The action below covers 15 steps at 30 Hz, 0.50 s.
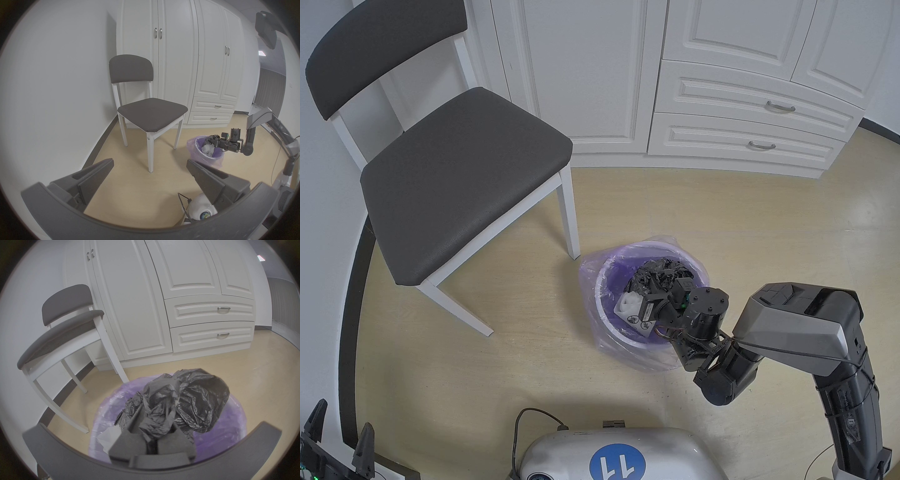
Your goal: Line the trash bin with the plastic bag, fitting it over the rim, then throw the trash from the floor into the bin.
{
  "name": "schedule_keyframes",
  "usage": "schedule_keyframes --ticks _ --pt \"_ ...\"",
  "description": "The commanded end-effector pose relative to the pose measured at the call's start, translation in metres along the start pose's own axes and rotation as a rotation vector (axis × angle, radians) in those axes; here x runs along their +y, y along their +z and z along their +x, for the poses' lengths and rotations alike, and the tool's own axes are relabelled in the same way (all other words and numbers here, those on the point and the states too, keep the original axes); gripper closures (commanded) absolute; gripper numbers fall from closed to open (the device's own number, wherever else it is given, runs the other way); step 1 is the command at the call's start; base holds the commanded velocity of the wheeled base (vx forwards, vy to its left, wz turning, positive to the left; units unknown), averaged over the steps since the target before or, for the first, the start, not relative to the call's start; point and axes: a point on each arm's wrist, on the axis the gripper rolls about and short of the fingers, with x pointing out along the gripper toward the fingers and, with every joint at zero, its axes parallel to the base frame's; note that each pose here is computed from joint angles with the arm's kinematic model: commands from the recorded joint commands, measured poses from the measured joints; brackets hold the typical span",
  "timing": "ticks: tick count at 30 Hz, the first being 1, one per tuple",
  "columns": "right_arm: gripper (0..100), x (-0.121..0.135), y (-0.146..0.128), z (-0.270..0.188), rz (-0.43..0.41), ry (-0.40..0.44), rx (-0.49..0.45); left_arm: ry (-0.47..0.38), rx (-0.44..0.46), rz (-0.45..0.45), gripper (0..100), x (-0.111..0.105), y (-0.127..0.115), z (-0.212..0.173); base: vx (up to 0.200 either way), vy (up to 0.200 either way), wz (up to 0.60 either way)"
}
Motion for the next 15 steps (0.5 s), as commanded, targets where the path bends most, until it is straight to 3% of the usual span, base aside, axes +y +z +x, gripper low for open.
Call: schedule_keyframes --ticks 1,3,4,15 --pt "100 -0.0043 -0.0094 0.0010 -0.003 -0.009 0.005 0.000 0.004 0.000 0 0.0000 -0.0052 0.0003 0.000 0.000 0.00" --pt "100 -0.0046 -0.0091 0.0000 -0.006 -0.010 0.008 0.000 0.004 0.000 0 0.0000 -0.0052 0.0003 0.000 0.000 0.00" --pt "0 -0.0050 -0.0102 -0.0005 -0.011 -0.012 0.012 0.000 0.004 0.000 0 0.0000 -0.0052 0.0003 0.000 0.000 0.00" --pt "0 -0.0035 -0.0080 -0.0011 -0.015 -0.006 0.008 0.000 0.004 0.000 0 0.0000 -0.0052 0.0003 0.000 0.000 0.00"
